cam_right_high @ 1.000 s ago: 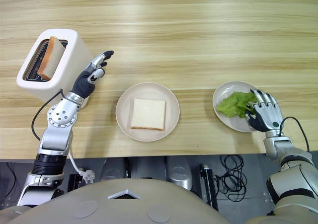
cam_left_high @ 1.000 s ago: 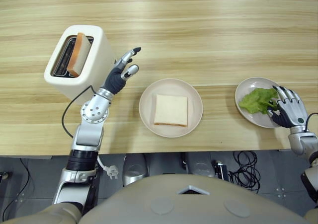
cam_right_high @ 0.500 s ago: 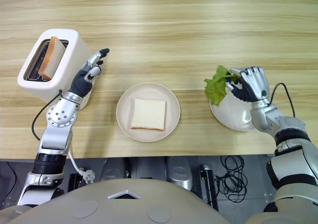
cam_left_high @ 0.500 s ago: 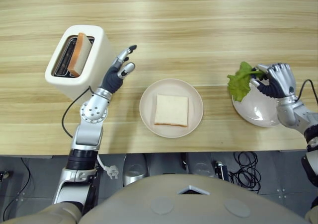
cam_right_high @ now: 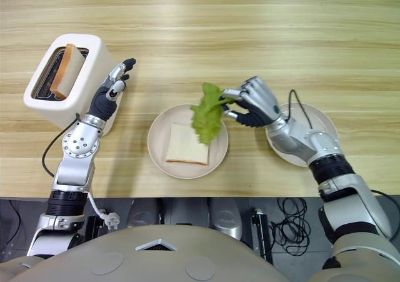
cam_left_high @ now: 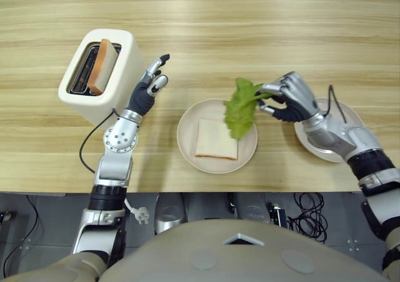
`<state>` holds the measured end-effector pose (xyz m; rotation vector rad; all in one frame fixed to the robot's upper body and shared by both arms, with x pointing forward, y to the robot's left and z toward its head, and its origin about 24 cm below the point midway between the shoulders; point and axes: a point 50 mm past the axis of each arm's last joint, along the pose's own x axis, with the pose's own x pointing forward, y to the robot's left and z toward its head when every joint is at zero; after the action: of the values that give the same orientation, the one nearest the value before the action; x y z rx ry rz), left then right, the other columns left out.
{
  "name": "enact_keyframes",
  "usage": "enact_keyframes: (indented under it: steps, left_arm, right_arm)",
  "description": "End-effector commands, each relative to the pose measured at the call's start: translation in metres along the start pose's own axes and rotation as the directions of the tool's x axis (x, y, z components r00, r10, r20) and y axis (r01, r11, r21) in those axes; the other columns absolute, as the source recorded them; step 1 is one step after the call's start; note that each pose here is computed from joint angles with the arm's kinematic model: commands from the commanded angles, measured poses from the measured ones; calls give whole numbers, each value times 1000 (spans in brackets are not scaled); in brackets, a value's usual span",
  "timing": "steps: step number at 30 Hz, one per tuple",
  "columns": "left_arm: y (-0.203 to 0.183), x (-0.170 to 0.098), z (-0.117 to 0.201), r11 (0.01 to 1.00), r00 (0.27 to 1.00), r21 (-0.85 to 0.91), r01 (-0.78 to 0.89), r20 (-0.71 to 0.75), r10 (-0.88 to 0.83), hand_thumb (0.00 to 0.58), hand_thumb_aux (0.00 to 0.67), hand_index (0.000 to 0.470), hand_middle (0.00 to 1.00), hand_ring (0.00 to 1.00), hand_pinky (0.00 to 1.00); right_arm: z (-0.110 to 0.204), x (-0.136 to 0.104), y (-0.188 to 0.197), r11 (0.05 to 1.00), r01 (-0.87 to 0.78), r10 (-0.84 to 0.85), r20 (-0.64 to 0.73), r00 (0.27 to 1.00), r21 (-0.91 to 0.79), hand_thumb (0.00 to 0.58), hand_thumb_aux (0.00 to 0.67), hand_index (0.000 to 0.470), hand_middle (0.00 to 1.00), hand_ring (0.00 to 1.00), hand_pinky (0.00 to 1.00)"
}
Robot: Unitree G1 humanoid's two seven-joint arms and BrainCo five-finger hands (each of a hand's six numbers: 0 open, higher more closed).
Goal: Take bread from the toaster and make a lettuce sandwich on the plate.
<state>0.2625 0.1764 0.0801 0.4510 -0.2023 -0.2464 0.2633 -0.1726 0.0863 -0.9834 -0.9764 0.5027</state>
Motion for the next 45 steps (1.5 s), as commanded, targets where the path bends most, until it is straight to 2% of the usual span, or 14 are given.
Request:
enact_keyframes:
  steps: [1, 6, 11, 25, 26, 27, 28, 29, 30, 45]
  left_arm:
    - [-2, 0, -4, 1000, 1000, -15, -4, -12, 4, 0, 0, 0, 0, 0, 0]
    - [-4, 2, -6, 1000, 1000, -23, -6, -16, 6, 0, 0, 0, 0, 0, 0]
    - [-9, 3, -7, 1000, 1000, -30, 6, -17, -6, 0, 0, 0, 0, 0, 0]
    - [-13, 4, -10, 999, 999, -24, 25, -23, -26, 0, 0, 0, 0, 0, 0]
    - [-13, 4, -10, 999, 999, -24, 26, -23, -26, 0, 0, 0, 0, 0, 0]
    - [-13, 4, -10, 999, 999, -23, 26, -23, -27, 0, 0, 0, 0, 0, 0]
    - [-13, 4, -10, 999, 999, -22, 26, -23, -27, 0, 0, 0, 0, 0, 0]
    - [-12, 4, -10, 999, 999, -22, 26, -23, -27, 0, 0, 0, 0, 0, 0]
    - [-12, 4, -9, 999, 999, -22, 26, -22, -27, 0, 0, 0, 0, 0, 0]
    - [-4, 5, 1, 1000, 1000, 2, 17, 20, -17, 0, 0, 0, 0, 0, 0]
  right_arm:
    - [9, 4, 11, 993, -74, 73, 13, 997, 89, 580, 670, 460, 1000, 1000, 1000]
    - [20, 4, 33, 965, -181, 176, 43, 983, 192, 580, 670, 460, 1000, 1000, 1000]
    - [17, 2, 49, 930, -299, 300, 30, 954, 214, 580, 670, 460, 1000, 1000, 1000]
    - [-4, 5, 59, 924, -341, 355, -57, 933, 174, 580, 670, 460, 1000, 1000, 1000]
    - [-5, 5, 59, 923, -343, 358, -64, 931, 173, 464, 370, 254, 929, 929, 929]
    - [-7, 4, 59, 924, -343, 359, -73, 930, 171, 0, 0, 0, 373, 373, 373]
    - [-8, 4, 59, 924, -343, 360, -83, 929, 168, 0, 0, 0, 78, 78, 78]
    - [-10, 4, 59, 925, -343, 360, -92, 928, 162, 0, 0, 0, 78, 78, 78]
    - [-12, 4, 57, 930, -330, 349, -105, 931, 165, 0, 0, 0, 0, 0, 0]
    - [-27, 22, 18, 978, -174, 190, -143, 971, 114, 0, 0, 0, 0, 0, 0]
